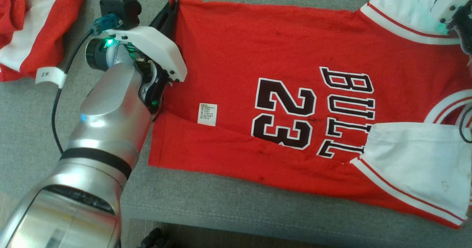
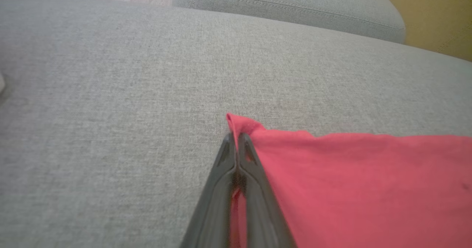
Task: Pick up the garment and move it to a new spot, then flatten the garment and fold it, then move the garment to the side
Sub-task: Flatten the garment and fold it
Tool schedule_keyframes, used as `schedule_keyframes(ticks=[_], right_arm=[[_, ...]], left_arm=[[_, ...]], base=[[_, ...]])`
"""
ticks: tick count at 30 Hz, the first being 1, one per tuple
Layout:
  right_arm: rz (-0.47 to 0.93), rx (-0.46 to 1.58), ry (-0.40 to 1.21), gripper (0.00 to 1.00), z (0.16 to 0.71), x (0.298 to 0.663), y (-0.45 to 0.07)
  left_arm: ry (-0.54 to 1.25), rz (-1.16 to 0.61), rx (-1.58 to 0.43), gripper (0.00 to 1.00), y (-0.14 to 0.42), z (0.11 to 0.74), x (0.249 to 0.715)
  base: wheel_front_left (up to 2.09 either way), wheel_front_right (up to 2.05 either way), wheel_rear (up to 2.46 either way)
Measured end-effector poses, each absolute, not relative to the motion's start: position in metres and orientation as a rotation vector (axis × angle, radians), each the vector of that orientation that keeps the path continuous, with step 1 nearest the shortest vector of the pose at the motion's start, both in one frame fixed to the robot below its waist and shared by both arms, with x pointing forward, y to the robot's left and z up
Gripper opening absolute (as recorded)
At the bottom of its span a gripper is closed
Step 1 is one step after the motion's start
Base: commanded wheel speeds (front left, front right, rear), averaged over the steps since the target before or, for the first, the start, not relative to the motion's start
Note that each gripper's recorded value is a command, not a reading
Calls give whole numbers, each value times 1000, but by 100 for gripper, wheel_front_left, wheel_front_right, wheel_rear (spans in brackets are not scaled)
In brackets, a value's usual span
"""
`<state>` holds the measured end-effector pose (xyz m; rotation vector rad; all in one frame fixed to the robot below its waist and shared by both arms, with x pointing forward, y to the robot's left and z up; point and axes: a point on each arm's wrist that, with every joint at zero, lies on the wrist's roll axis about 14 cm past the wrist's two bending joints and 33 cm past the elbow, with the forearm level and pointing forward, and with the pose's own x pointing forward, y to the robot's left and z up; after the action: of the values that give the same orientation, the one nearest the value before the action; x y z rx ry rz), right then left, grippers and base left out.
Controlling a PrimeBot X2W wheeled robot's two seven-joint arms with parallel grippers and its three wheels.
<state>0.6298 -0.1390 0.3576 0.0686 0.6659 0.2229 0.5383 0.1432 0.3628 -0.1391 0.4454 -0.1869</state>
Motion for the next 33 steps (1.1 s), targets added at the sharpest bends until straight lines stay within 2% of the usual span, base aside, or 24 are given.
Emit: schedule_keyframes(ticks=[7,11,22,33], right_arm=[[248,94,512,0,393,640,-135],[267,97,454,0,409,633,-138],[315,212,305,0,441,592,-147],[331,362,226,0,480,532,-166]], left_arm=[[423,-187,-160,0,140,371,543],[383,-195,-166,0,140,385,549],[310,-185,-220,0,151,400,540],[244,-201,-274,0,152,417,527]], base=[[0,0,0],[0,0,0],[0,0,0],[0,0,0]])
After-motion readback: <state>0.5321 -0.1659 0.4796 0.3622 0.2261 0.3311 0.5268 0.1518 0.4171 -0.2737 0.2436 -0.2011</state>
